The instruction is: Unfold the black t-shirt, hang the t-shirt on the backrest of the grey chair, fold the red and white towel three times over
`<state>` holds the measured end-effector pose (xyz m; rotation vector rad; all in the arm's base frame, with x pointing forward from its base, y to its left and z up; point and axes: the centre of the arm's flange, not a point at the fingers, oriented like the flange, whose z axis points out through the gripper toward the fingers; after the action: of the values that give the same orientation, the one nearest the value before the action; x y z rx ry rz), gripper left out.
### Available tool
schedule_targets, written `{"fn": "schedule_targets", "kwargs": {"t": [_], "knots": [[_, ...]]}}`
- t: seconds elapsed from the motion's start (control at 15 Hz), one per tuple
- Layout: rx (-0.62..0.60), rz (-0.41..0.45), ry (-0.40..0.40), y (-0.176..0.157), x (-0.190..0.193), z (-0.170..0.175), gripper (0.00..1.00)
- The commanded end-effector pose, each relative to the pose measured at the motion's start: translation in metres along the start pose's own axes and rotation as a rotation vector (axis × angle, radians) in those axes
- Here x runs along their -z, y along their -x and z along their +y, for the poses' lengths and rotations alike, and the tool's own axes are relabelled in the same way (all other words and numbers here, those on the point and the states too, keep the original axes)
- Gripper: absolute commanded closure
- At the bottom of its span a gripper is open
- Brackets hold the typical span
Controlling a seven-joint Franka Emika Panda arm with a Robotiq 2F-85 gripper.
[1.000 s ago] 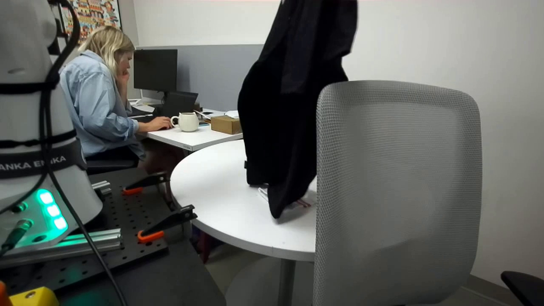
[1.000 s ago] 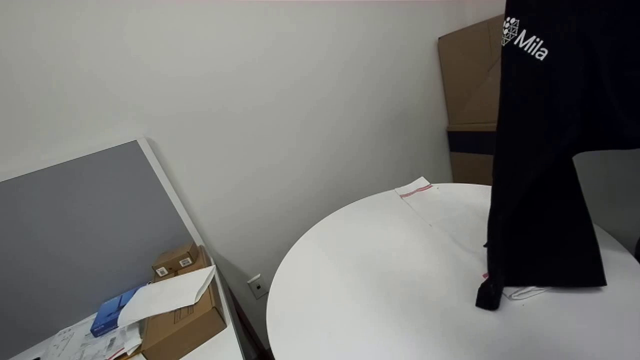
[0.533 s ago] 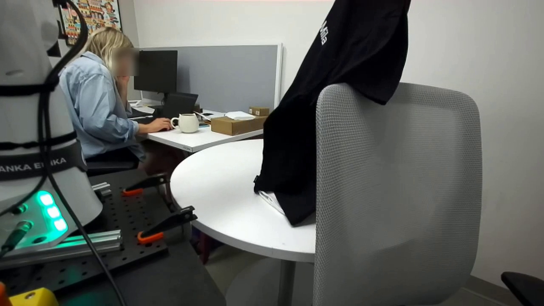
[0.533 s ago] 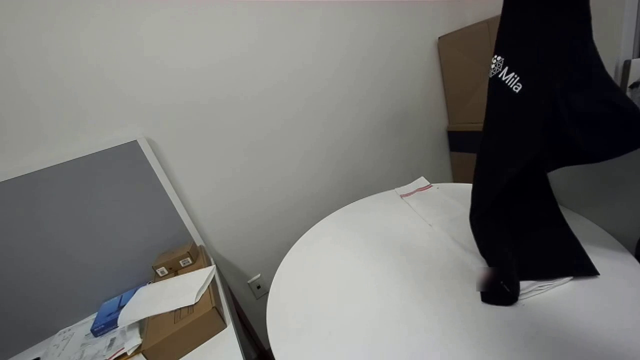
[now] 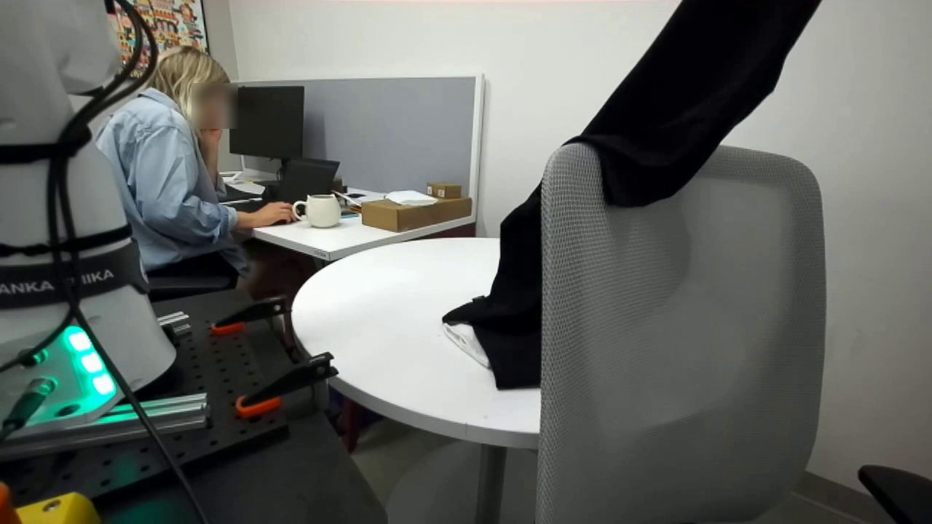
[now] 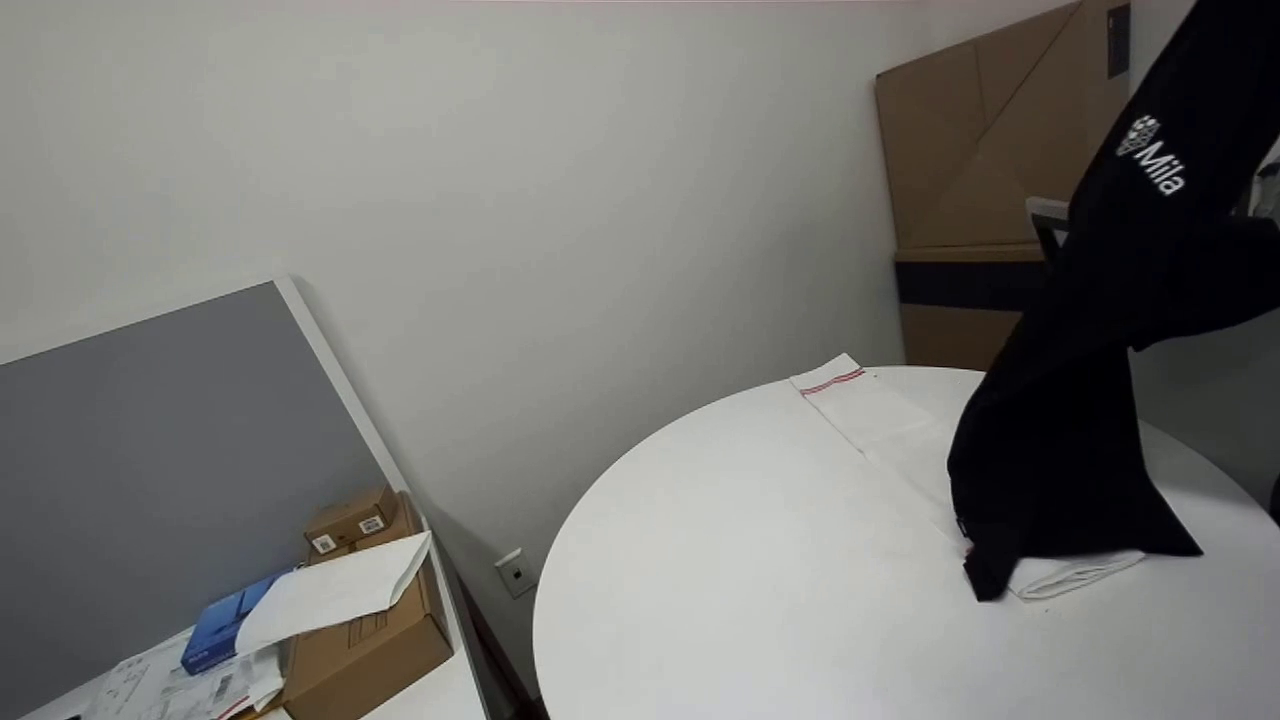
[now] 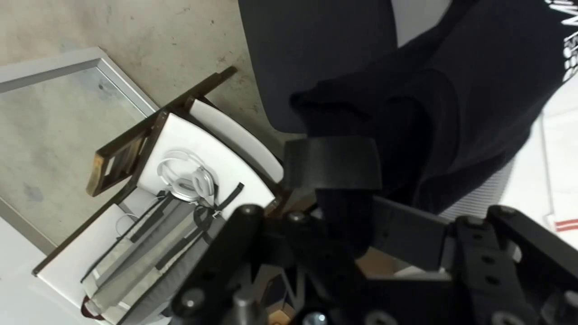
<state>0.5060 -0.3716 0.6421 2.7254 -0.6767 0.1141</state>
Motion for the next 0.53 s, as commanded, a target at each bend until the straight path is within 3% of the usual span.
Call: {"fn": "schedule_targets", "kwargs": {"t": [0.0, 0.07, 0.2, 0.47], "knots": [[-0.073, -0.033, 0.028, -0.001, -0.065, 0.061, 1.00], [-0.090, -0.060, 0.045, 0.002, -0.088, 0.075, 0.75], [-0.130, -0.101, 0.039, 0.012, -0.127, 0.092, 0.68], [-0.129, -0.118, 0.010, 0.026, -0.153, 0.089, 0.38]]}}
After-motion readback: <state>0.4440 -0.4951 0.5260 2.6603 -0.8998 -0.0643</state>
